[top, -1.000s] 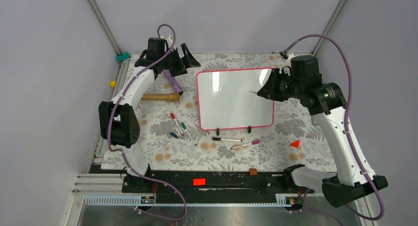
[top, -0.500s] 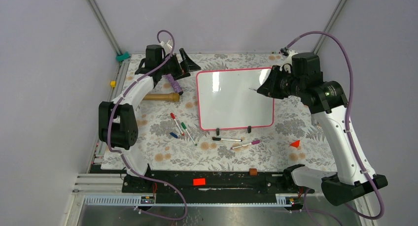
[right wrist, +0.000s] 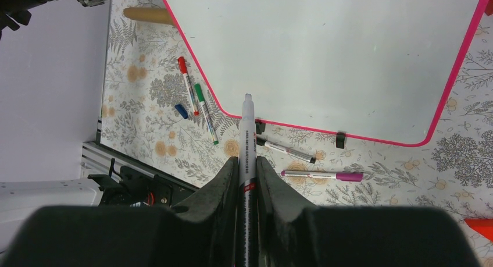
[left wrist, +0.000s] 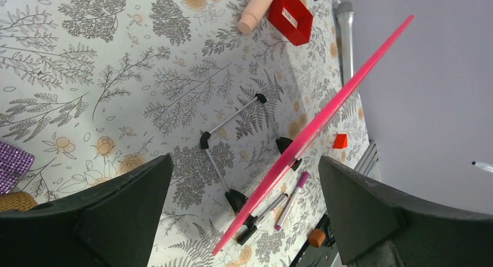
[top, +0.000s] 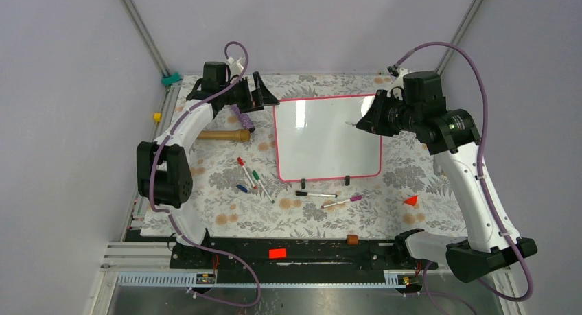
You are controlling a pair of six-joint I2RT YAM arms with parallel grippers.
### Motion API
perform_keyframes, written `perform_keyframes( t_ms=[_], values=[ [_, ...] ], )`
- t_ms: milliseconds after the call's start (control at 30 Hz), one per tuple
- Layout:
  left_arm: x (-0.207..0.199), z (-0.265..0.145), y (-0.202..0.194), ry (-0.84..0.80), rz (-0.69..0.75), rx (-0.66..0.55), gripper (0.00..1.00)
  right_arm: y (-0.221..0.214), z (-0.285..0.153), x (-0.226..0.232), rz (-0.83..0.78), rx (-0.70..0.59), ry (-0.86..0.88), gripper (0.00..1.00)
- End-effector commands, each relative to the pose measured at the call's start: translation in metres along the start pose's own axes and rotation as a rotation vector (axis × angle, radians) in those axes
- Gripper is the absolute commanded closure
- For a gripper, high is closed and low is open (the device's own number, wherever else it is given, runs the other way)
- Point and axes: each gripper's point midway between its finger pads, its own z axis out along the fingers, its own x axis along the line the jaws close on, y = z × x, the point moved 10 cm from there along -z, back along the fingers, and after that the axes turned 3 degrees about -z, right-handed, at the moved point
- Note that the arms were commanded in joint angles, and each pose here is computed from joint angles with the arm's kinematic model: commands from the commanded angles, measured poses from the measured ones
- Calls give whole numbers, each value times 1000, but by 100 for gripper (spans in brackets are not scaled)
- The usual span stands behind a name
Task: Write a sentence on the whiteboard
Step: Hold the whiteboard on the whiteboard stand.
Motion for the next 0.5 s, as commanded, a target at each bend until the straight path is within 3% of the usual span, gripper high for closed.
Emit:
perform_keyframes(
  t_ms=[0, 467],
  values=[
    [-14, -8, 8, -63, 77, 53, 1, 9, -4, 7, -27, -40, 30, 100],
    [-19, -21, 8, -3, 166, 32, 1, 9, -6, 6, -39, -53, 18, 100]
  ],
)
